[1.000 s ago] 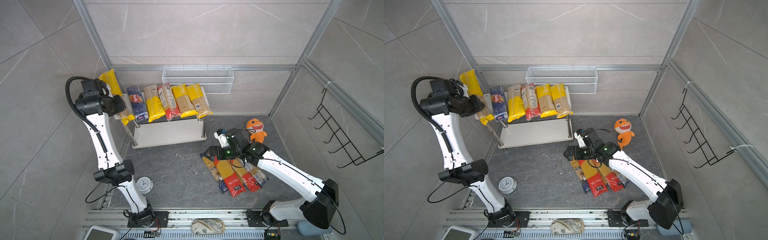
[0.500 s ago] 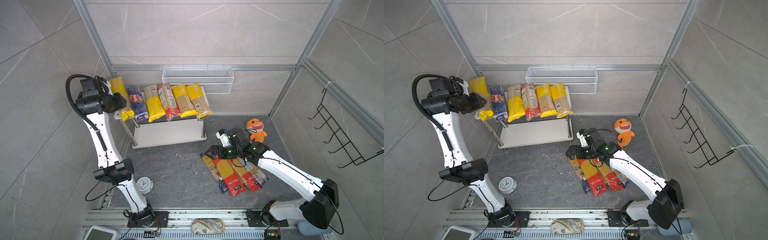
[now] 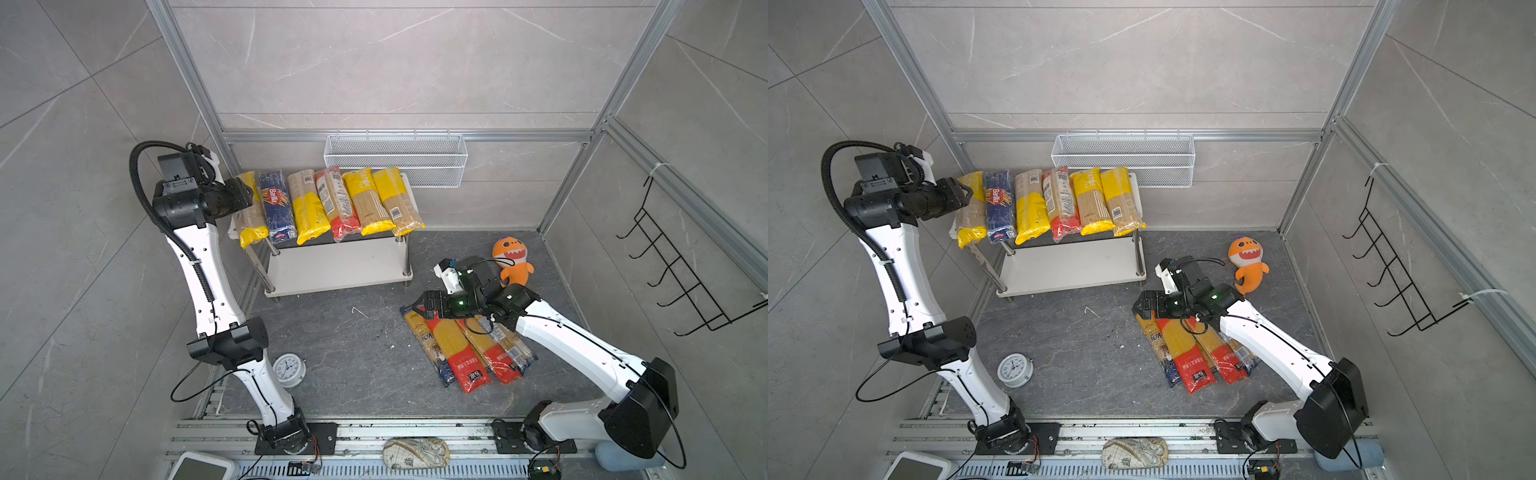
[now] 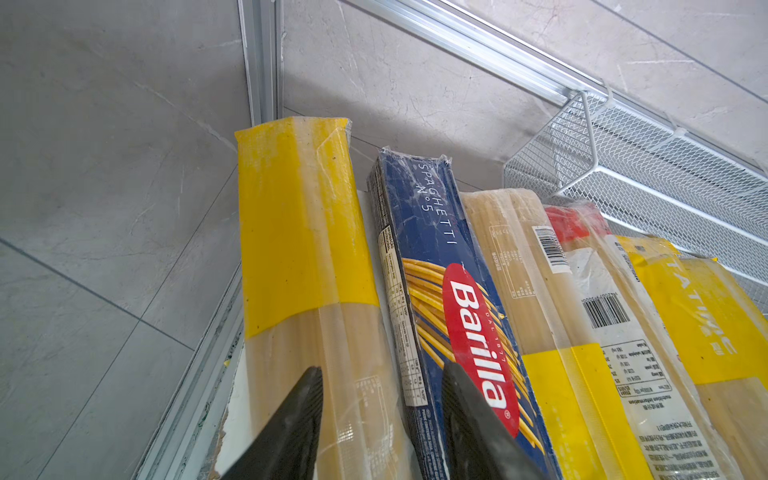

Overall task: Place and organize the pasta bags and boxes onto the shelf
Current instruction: 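Lower the yellow-and-tan pack onto the shelf end and stand it upright, then open the left gripper and withdraw it down toward the floor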

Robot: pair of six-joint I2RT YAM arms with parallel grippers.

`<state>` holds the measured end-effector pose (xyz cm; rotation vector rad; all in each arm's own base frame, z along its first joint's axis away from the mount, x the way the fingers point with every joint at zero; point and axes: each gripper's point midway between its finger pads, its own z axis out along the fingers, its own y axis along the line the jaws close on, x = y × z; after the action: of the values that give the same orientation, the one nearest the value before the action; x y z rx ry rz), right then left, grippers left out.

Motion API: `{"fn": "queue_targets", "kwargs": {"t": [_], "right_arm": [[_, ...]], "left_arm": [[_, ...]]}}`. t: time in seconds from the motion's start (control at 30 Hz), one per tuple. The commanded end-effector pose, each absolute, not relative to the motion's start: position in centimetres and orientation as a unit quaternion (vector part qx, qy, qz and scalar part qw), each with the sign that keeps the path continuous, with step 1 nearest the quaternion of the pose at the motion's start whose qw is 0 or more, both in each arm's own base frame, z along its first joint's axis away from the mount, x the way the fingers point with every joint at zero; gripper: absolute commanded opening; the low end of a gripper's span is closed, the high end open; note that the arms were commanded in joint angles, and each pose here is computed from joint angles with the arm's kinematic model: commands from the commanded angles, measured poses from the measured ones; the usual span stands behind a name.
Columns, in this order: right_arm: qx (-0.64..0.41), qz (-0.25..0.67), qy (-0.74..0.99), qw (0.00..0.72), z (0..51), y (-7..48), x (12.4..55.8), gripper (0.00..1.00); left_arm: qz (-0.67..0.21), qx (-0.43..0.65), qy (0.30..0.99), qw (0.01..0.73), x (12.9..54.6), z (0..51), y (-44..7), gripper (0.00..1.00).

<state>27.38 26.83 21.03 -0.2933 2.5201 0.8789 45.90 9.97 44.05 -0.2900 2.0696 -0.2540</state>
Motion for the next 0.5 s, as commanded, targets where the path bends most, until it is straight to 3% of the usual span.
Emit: {"fn": "queue_targets", "kwargs": {"t": [0.0,0.23,0.47], "right_arm": [[-0.114,0.328,0.908,0.234,21.9,26.6,26.9,1.00],[-0.119,0.318,0.906,0.252,23.2,25.6,26.3,1.00],[-0.115,0.265,0.918,0.271,22.6,22.9,25.7,1.00]], "left_arm": [[-0.116,-0.100,0.826,0.543,43.3,48.6,8.3,0.51],[-0.150,-0.117,0.807,0.559,38.3,50.3,5.9,0.55],[-0.204,-0.139,0.789,0.563,31.5,48.6,2.5,0.60]]}}
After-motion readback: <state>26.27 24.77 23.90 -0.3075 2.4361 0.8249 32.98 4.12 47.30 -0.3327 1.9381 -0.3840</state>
